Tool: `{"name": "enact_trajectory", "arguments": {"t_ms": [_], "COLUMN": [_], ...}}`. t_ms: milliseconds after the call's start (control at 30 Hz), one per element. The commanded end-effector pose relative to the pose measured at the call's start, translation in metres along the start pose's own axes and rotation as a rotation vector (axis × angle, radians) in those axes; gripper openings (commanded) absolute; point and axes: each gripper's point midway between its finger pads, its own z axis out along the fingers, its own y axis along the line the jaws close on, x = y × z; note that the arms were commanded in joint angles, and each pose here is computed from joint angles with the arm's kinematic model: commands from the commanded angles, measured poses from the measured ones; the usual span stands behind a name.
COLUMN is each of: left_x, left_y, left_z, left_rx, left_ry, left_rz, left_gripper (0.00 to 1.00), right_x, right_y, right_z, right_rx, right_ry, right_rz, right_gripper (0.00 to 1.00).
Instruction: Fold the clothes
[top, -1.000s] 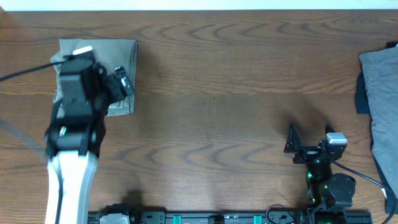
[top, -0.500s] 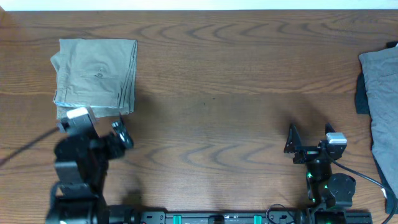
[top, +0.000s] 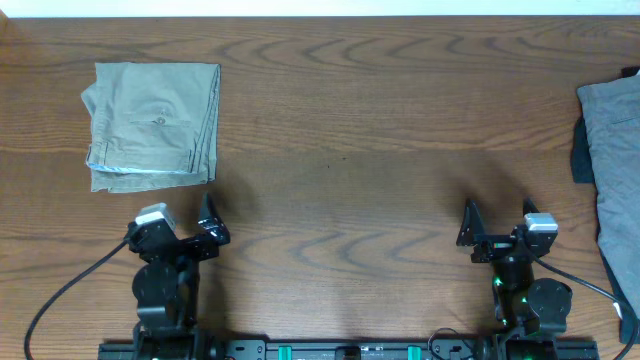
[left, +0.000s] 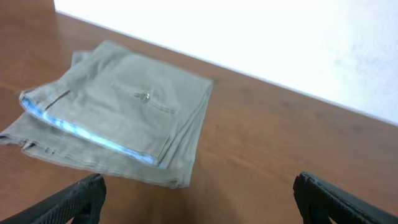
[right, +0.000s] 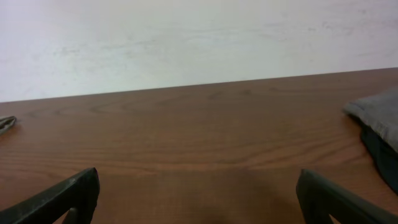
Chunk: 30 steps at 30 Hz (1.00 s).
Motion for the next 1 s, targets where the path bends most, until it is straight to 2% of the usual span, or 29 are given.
{"name": "enact_trajectory", "arguments": {"t_ms": [0, 400, 733, 967], "left_x": [0.001, 0.026, 0.024, 0.025], "left_y": [0.002, 0.01, 0.003, 0.0], "left_z": [0.002, 0.004, 0.002, 0.001], "left_rx": [0.014, 0.001, 0.027, 0.039], "left_ry": [-0.062, -0.044, -0.058, -0.056], "left_rz": [-0.031, -0.02, 0.249, 0.269], "left_gripper": [0.98, 0.98, 0.98, 0.98], "right_x": [0.0, 0.0, 0.0, 0.0], "right_y": [-0.001, -0.001, -0.001, -0.001], "right_z": [0.0, 0.0, 0.0, 0.0], "right_rx": [0.001, 0.001, 0.001, 0.001], "right_ry": [-0.001, -0.001, -0.001, -0.001], "right_rz": [-0.01, -0.01, -0.01, -0.01], "right_gripper": [0.99, 0.99, 0.99, 0.99]}}
